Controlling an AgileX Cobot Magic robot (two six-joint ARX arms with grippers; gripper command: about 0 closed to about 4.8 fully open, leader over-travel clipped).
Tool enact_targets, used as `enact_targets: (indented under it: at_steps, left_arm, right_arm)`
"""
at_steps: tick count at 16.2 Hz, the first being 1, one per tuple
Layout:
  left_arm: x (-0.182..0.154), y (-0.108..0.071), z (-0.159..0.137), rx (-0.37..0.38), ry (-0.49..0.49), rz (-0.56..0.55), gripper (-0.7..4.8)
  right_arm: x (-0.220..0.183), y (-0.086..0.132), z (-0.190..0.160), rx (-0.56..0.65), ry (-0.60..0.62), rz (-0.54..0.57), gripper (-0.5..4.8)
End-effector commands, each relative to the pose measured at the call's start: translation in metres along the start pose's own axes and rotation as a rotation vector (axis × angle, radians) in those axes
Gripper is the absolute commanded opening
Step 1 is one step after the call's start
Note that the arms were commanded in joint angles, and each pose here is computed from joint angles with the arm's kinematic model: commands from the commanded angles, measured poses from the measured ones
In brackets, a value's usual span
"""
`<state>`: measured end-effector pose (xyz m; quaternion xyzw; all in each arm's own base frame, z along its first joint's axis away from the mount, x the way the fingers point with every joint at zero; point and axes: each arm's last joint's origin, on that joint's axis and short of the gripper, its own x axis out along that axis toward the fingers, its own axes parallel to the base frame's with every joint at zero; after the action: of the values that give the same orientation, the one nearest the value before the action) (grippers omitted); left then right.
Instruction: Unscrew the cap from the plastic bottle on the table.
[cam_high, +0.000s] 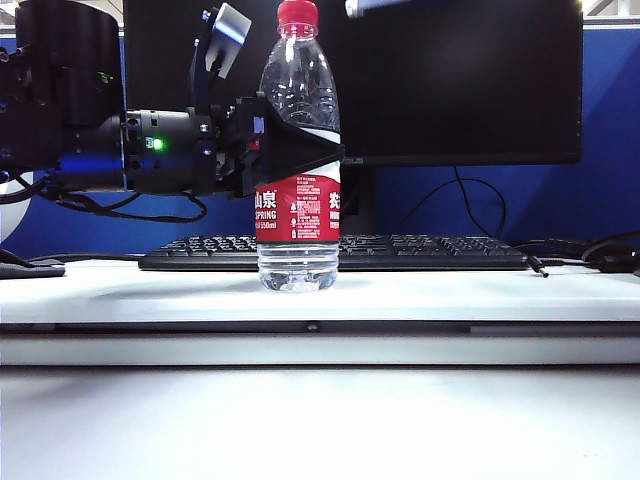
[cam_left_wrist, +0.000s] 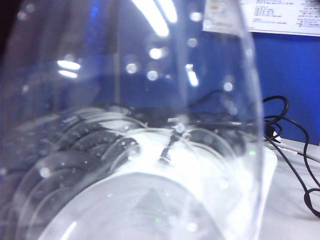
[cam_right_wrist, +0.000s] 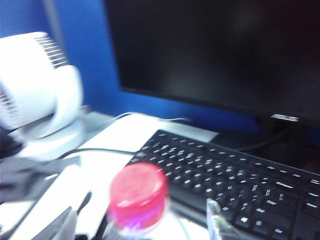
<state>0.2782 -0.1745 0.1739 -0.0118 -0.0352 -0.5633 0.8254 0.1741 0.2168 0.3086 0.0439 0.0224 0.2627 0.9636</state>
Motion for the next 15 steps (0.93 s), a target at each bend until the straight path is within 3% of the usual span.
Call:
enact_targets:
  at_steps: [1, 6, 9, 11, 15]
  left_arm:
    - [0.001, -0.001, 0.003, 0.001, -0.012, -0.013, 2.68]
    - [0.001, -0.002, 0.003, -0.010, -0.011, -0.032, 2.68]
    - [0.001, -0.002, 0.003, 0.024, -0.011, -0.037, 2.68]
    - [0.001, -0.002, 0.002, 0.032, -0.008, -0.047, 2.68]
    - [0.001, -0.002, 0.000, 0.020, 0.011, -0.052, 2.68]
  right_arm:
    - [0.011, 0.004, -0.001, 0.036, -0.075, -0.022, 3.36]
    - [0.021, 0.011, -0.011, 0.041, -0.084, -0.006, 3.36]
    - [0.025, 0.012, -0.016, 0.040, -0.083, -0.013, 3.30]
    - [0.025, 0.012, -0.016, 0.040, -0.084, -0.013, 2.52]
    - [0.025, 0.012, -0.015, 0.041, -0.087, -0.013, 1.98]
